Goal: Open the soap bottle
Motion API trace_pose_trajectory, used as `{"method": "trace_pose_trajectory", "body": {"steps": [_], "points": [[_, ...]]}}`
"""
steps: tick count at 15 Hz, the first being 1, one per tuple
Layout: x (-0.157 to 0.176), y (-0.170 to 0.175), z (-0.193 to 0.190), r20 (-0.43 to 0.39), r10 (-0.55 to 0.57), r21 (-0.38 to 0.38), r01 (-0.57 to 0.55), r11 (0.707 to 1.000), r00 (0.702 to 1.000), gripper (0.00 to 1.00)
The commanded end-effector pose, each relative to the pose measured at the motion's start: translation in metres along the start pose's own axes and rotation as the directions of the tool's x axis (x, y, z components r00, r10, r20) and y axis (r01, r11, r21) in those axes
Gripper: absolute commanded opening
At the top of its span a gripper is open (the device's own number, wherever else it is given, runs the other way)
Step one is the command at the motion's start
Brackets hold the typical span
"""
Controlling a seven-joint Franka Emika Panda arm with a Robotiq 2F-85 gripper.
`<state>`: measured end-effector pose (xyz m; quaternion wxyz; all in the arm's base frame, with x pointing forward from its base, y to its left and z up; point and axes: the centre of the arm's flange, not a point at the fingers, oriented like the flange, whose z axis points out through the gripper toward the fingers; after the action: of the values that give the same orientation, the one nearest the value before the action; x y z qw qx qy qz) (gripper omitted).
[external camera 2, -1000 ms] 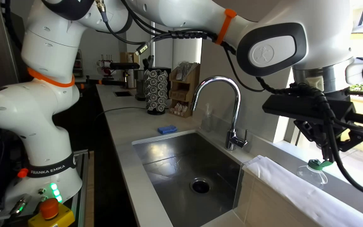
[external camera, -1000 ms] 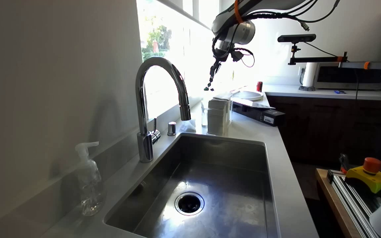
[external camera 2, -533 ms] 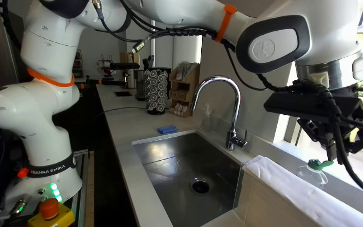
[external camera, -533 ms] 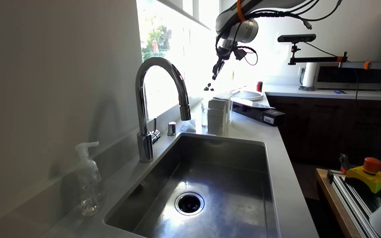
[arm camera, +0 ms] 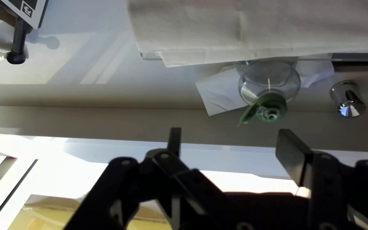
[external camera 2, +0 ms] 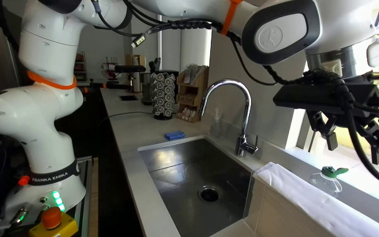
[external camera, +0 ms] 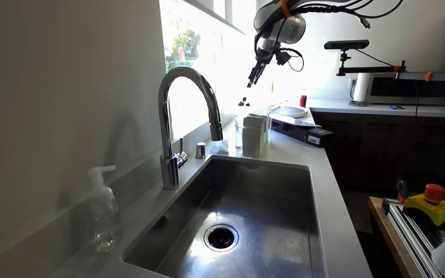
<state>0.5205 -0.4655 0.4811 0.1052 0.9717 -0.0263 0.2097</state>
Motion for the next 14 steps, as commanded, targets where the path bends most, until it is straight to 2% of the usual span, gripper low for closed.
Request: {"method": "trace_pose_trajectory", "body": {"steps": [1, 8, 13, 14], "points": [[-0.023, -0.010, -0.013, -0.001, -0.003, 0.043, 0.003, 0.999, 1.000, 1.00], [-0.048, -0.014, -0.027, 0.021, 0.037, 0.095, -0.039, 0.995, 0.999, 1.00], [-0.072, -0.017, -0.023, 0.040, 0.048, 0.146, -0.053, 0.988, 0.998, 1.00], [-0.051, -0.008, -0.019, 0.035, 0.051, 0.099, -0.055, 0.994, 0.998, 1.00]]}}
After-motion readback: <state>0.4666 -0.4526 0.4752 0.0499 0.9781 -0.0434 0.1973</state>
